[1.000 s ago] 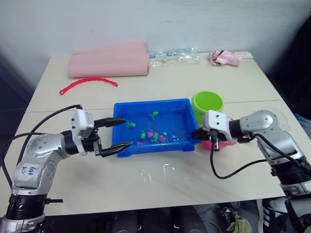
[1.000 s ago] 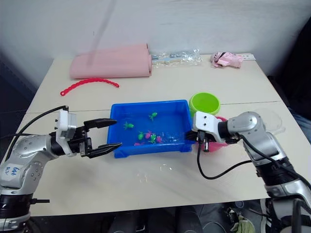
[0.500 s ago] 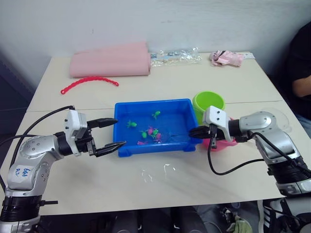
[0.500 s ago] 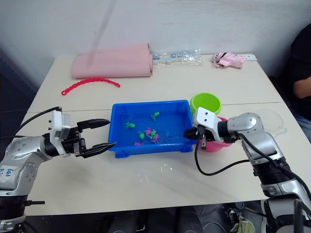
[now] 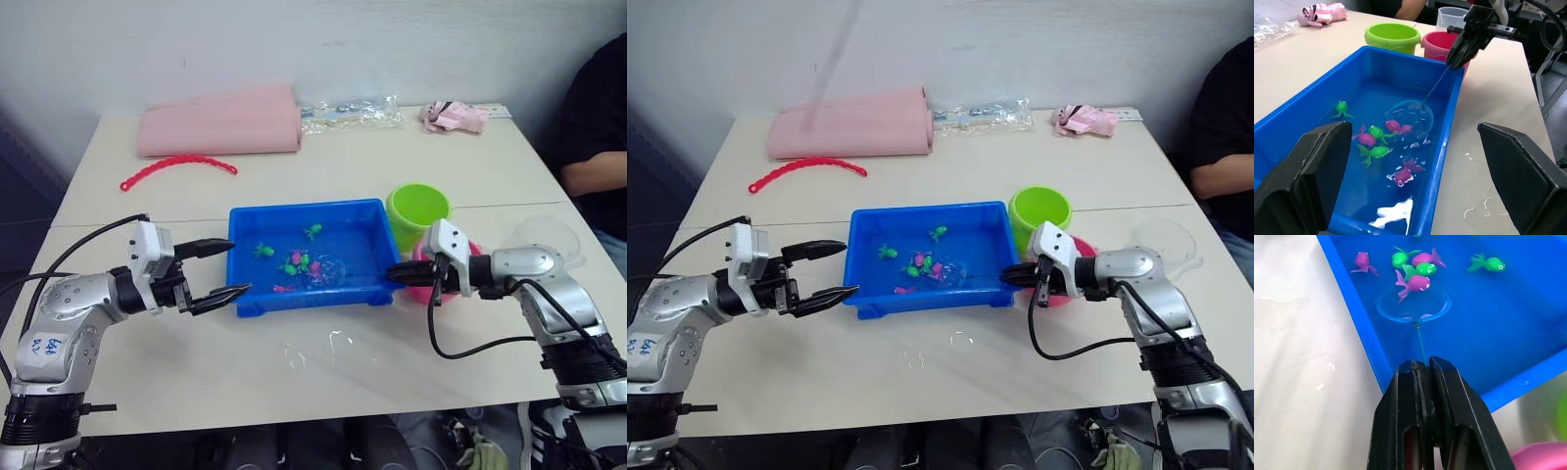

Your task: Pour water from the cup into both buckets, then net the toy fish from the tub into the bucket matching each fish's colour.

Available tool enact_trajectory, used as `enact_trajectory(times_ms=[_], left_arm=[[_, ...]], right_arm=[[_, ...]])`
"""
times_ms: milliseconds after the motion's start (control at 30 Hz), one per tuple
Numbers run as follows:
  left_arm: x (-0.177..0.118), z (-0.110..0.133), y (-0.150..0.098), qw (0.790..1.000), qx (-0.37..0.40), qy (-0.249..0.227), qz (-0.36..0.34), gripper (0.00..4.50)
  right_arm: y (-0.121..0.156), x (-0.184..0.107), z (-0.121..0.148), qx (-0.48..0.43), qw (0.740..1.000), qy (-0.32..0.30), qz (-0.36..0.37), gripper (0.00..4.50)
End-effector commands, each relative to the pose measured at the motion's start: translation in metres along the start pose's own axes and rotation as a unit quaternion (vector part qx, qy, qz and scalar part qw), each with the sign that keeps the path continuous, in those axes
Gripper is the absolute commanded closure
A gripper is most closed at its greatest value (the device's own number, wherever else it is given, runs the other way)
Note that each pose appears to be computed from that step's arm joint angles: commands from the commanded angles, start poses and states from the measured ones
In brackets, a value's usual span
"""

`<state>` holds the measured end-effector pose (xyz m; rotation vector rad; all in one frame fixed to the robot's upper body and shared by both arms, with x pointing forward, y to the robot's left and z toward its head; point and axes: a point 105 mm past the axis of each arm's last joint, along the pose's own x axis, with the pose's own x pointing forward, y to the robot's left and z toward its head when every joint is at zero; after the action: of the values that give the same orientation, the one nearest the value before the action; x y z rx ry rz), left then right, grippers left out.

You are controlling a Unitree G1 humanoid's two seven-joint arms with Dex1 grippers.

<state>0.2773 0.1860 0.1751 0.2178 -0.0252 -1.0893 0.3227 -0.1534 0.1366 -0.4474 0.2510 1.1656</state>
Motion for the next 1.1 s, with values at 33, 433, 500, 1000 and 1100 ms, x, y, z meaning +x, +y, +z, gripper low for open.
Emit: enact_trajectory(times_ms=[33,433,500,1000,1100], left_arm=[[-0.002,0.01,0.002,1.0,0.025,-0.004,0.002,0.03],[0.012,0.019,-0.005,0.999,0.024,-0.023,-0.037,0.03],[0.016,0.02,-0.006,0.998,0.022,-0.026,-0.045,0.03],[0.056,0.023,-0.016,0.989,-0.001,-0.063,-0.137,0.03],[0.063,0.024,-0.018,0.985,-0.005,-0.07,-0.155,0.03]], right_arm=[[-0.002,-0.011,0.005,-0.018,0.999,-0.025,-0.014,4.5],[0.015,-0.049,0.017,-0.044,0.991,-0.106,-0.067,4.5],[0.016,-0.053,0.017,-0.044,0.99,-0.109,-0.077,4.5],[0.042,-0.111,0.031,-0.018,0.972,-0.146,-0.185,4.5],[0.046,-0.13,0.032,-0.011,0.965,-0.139,-0.221,4.5]])
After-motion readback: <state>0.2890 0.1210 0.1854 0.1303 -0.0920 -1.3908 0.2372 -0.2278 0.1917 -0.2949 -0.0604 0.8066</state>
